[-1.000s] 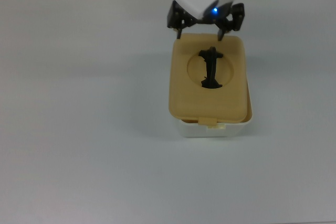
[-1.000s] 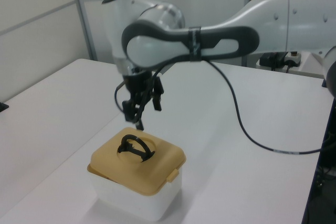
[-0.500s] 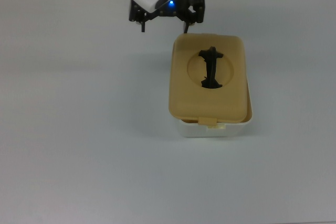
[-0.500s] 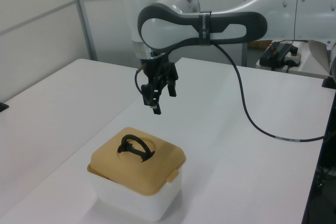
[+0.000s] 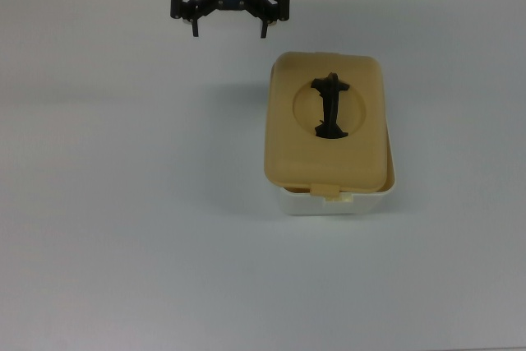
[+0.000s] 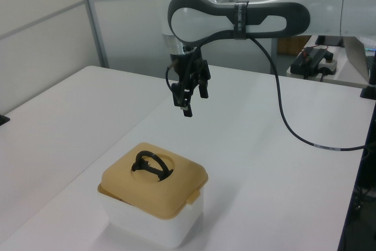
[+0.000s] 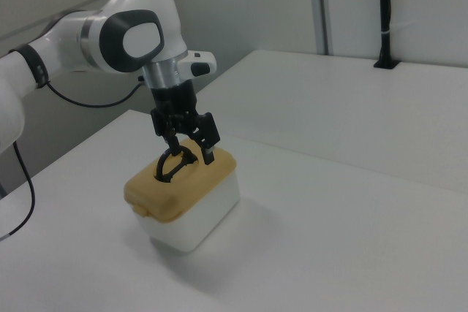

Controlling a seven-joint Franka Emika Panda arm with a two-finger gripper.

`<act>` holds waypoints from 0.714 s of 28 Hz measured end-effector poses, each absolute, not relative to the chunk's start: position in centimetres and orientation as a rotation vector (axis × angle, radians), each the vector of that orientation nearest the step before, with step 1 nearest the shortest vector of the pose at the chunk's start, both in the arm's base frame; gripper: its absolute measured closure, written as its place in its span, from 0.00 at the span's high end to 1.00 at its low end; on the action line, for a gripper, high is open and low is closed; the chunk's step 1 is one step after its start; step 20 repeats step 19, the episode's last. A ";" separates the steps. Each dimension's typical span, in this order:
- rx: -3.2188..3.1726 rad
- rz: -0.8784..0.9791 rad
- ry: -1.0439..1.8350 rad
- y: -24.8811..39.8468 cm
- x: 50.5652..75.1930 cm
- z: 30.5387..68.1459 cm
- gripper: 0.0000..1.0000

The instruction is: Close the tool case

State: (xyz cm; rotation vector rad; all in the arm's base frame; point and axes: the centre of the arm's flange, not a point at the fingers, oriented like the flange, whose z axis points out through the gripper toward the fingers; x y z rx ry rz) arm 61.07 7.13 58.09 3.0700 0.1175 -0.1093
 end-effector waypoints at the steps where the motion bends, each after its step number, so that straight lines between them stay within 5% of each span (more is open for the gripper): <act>1: 3.070 -0.108 0.115 7.0 61.0 58.1 1.00; 20: 3.076 -0.080 0.063 4.3 60.5 59.5 1.00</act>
